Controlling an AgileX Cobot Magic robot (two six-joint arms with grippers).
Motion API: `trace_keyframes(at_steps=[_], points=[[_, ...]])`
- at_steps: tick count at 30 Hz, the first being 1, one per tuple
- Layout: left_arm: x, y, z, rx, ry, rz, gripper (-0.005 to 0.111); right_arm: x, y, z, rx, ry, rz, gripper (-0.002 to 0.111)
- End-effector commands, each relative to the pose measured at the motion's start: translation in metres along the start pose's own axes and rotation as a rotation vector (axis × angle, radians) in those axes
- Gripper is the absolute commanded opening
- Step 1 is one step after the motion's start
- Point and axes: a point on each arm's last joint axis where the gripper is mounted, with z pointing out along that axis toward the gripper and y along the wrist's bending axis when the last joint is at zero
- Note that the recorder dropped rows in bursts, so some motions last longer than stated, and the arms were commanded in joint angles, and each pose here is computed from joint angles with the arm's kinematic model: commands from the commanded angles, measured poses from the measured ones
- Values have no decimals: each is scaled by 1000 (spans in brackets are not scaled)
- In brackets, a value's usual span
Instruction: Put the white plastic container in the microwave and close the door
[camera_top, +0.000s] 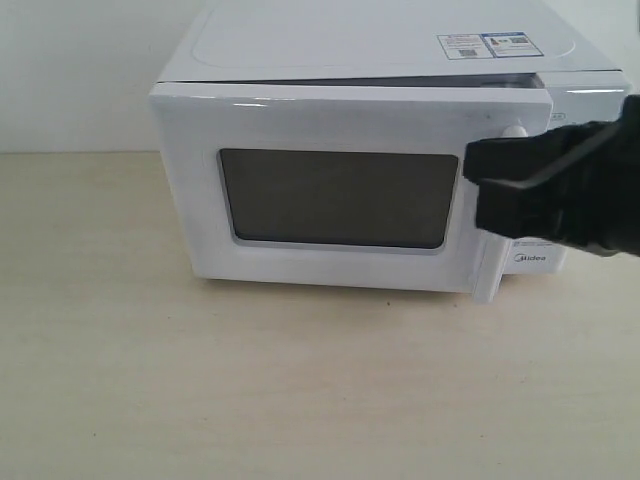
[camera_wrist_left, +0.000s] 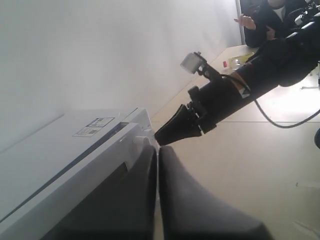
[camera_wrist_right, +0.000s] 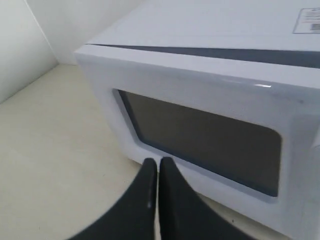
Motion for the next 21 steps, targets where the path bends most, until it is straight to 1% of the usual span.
trace_keyframes(at_steps=[1, 2, 4, 7, 11, 13, 17, 21], points=[[0, 0, 0, 1, -5, -14, 4, 12, 4, 30, -83, -5, -40, -1], [0, 0, 0, 1, -5, -14, 4, 13, 4, 34, -88, -12, -54, 0], [0, 0, 0, 1, -5, -14, 4, 17, -1, 44, -43, -17, -50, 0], [0, 0, 0, 1, -5, -14, 4, 22, -12, 54, 71, -21, 43, 0], [0, 0, 0, 1, -5, -14, 4, 25, -7, 54, 74, 0, 41, 0], [0, 0, 0, 1, -5, -14, 4, 23, -8, 54, 81, -22, 40, 0], [0, 0, 0, 1, -5, -14, 4, 19, -9, 55, 88, -66, -10, 0], [0, 0, 0, 1, -5, -14, 4, 14, -12, 54, 123, -126, -12, 0]])
